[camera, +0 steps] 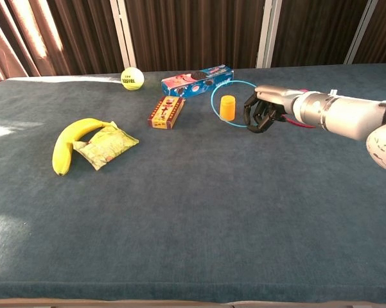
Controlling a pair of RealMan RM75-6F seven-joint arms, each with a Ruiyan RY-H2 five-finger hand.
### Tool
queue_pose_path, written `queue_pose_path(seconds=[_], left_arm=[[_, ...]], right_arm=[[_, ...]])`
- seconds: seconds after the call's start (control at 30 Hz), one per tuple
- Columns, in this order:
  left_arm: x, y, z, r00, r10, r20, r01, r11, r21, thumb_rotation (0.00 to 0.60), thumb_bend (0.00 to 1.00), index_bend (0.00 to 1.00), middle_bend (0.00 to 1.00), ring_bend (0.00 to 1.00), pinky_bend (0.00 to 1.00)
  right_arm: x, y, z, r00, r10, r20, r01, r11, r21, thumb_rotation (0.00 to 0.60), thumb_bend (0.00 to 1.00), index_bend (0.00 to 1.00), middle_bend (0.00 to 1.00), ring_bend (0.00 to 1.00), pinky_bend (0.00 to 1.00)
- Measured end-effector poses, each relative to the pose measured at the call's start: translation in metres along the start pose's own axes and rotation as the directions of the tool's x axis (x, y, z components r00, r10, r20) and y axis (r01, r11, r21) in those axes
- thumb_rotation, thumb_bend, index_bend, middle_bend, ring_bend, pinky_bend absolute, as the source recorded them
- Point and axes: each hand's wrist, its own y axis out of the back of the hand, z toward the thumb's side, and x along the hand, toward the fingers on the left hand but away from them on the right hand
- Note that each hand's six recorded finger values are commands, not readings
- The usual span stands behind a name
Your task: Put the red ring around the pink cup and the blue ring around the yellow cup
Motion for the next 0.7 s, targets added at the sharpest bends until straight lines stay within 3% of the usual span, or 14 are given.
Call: queue_pose_path(seconds=[0.33, 0.57, 0.7], left_arm=[[0.0001, -0.0004, -0.0013, 1.0, -0.001, -0.002, 0.001, 1.0, -0.003, 0.6, 0.29, 0.14, 0.0, 0.0, 0.18], [0.0001, -0.0014, -0.001, 1.0, -0.005, -0.001, 0.005, 1.0, -0.004, 0.6, 0.29, 0.14, 0.0, 0.0, 0.18], [0.0, -0.0016, -0.001, 1.0, -0.006, -0.002, 0.006, 1.0, -0.003, 0.6, 0.29, 0.15, 0.0, 0.0, 0.18]], right_arm=[[-0.0037, -0.0018, 0.0027, 1.0, 0.006, 0.003, -0.006, 1.0, -0.019, 0.6, 0.59, 0.81, 0.9, 1.0, 0.96], [-0.0045, -0.0007, 0.0029, 1.0, 0.004, 0.003, -0.004, 0.999, -0.041, 0.6, 0.35, 0.75, 0.9, 1.0, 0.96], [-0.0044, -0.0001, 0.0047, 1.0, 0.002, -0.007, -0.002, 0.999, -0.048, 0.6, 0.27, 0.7, 0.9, 1.0, 0.96]])
